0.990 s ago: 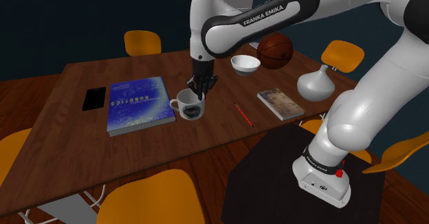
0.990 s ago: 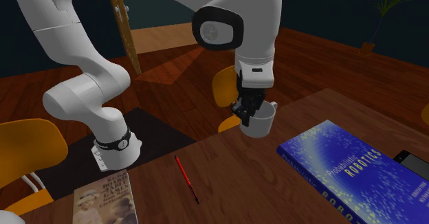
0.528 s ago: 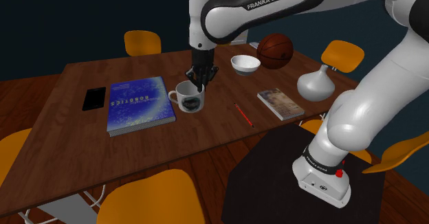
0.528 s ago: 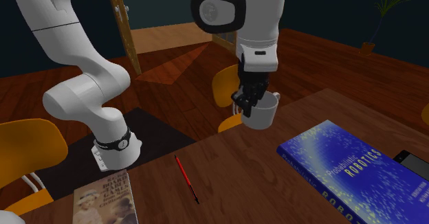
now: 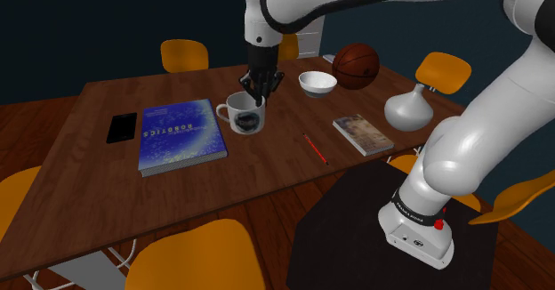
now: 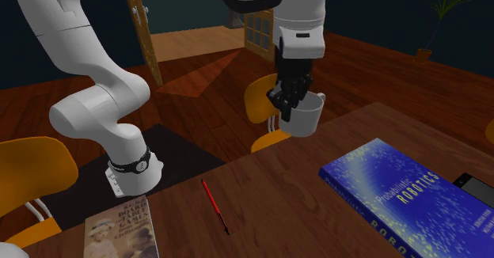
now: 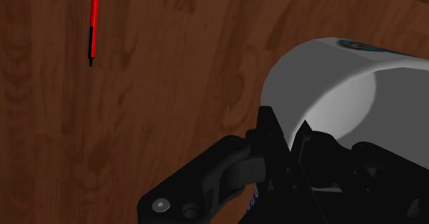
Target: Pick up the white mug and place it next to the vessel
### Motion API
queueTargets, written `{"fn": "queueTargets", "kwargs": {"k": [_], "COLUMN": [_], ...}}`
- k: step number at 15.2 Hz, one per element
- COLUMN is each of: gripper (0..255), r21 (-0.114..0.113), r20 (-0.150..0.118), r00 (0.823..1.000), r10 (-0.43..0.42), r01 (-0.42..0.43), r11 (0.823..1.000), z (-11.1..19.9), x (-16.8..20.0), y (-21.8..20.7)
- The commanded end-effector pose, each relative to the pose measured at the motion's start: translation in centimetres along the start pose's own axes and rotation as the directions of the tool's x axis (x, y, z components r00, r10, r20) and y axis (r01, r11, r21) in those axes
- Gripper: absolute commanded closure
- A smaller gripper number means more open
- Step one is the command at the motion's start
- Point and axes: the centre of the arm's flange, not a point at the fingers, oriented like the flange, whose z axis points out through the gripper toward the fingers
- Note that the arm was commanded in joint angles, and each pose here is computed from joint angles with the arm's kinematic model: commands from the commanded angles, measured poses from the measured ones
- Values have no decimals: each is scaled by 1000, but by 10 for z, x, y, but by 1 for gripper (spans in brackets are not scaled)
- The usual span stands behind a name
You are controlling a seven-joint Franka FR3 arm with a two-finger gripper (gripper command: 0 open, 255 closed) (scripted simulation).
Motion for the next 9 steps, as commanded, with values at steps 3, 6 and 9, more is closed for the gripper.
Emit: {"fn": "queueTargets", "kwargs": {"k": [3,6,9], "gripper": [255,255,255], "r21": [0,0,0], "r20": [0,0,0], "r00": [1000,1000,1000], "r10": [0,0,0], "r01": [0,0,0], "r11": [1000,1000,1000], "z": [-22,-38,-53], "x": [0,0,0], "y": [-2,-2,-3]}}
